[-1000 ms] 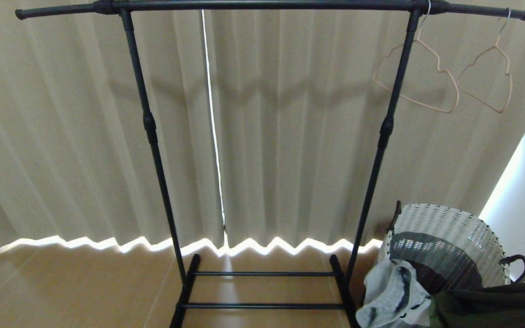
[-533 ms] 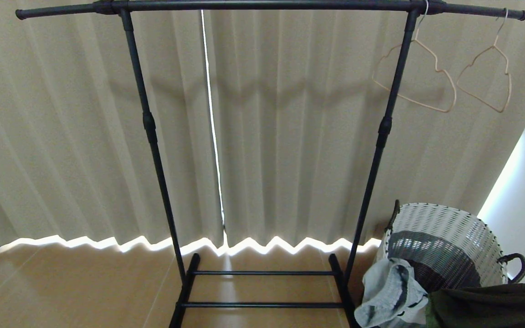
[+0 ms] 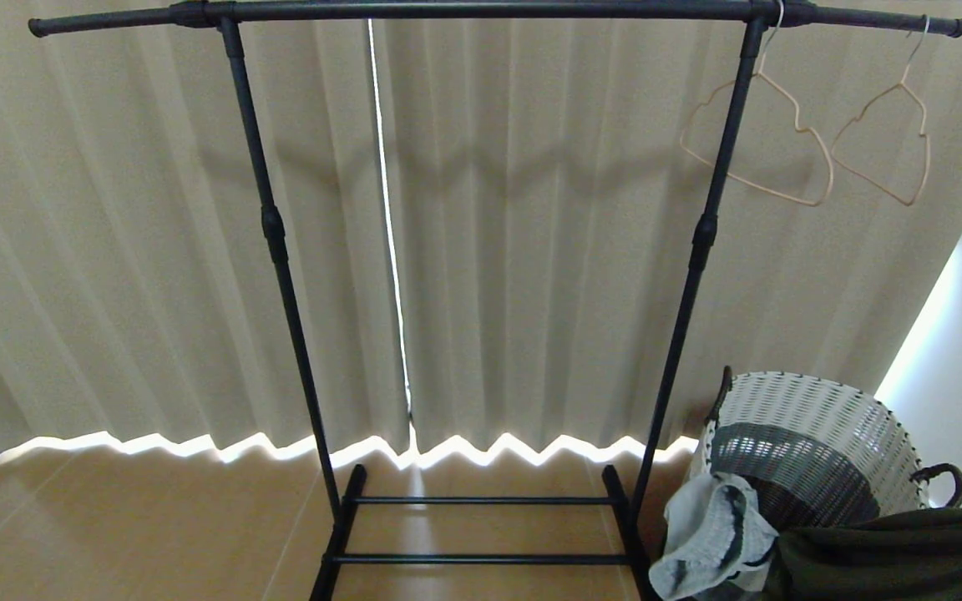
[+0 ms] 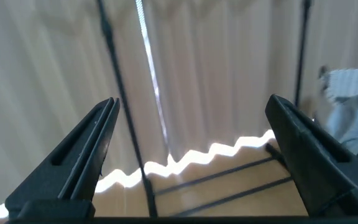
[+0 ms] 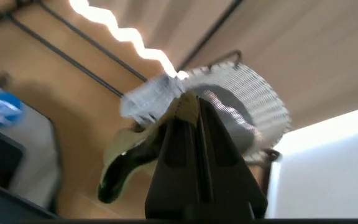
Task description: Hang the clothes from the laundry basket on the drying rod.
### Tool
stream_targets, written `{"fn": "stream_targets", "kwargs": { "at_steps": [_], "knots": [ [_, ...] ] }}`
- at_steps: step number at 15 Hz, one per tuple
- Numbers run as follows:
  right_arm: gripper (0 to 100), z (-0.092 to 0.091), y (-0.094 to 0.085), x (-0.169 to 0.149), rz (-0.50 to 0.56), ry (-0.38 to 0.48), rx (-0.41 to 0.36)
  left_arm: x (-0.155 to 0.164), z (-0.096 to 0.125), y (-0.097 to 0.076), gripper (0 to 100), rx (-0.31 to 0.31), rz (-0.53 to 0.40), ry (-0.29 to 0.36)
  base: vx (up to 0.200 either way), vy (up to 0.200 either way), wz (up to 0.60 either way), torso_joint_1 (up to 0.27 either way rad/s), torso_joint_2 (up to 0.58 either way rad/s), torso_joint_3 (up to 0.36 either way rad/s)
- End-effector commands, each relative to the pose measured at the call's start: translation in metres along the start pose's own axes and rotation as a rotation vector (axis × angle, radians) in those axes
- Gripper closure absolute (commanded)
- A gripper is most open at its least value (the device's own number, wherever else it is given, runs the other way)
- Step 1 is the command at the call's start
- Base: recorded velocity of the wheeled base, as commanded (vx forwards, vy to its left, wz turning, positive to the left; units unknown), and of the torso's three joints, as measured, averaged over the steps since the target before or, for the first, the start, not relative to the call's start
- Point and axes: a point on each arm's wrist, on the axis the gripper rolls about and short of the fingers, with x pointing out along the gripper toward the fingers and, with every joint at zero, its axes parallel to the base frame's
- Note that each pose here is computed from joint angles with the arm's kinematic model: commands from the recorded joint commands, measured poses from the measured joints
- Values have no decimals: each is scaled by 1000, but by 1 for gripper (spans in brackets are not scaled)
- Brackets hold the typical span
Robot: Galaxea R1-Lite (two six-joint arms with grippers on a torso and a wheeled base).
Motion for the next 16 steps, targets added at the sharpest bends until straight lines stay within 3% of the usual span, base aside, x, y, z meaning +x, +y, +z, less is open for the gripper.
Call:
{"fn": "stream_targets", "kwargs": {
  "at_steps": [1, 3, 5, 8, 9, 11, 13, 14, 16],
  "knots": [
    [100, 21, -6, 5, 102, -46, 64, 30, 59, 12, 0, -8, -89, 48, 0, 0, 0, 0, 0, 0],
    [100, 38, -11, 10, 141, -81, 140, 55, 80, 20, 0, -23, -131, 97, 0, 0, 0, 0, 0, 0],
    [100, 62, -17, 31, 192, -135, 210, 105, 97, 28, 0, -47, -251, 170, 0, 0, 0, 0, 0, 0],
    [100, 82, -17, 59, 252, -148, 242, 157, 89, 12, 0, -68, -416, 252, 0, 0, 0, 0, 0, 0],
    [100, 82, -17, 59, 252, -148, 242, 157, 89, 12, 0, -68, -416, 252, 0, 0, 0, 0, 0, 0],
    [100, 96, -19, 66, 267, -176, 238, 186, 76, -22, 0, -63, -468, 337, 0, 0, 0, 0, 0, 0],
    [100, 107, -20, 63, 280, -213, 254, 210, 61, -67, 0, -85, -508, 418, 0, 0, 0, 0, 0, 0],
    [100, 108, -20, 64, 284, -211, 257, 212, 60, -71, 0, -87, -515, 424, 0, 0, 0, 0, 0, 0],
    [100, 112, -14, 66, 327, -225, 277, 232, 50, -116, 0, -155, -601, 496, 0, 0, 0, 0, 0, 0]
  ]
}}
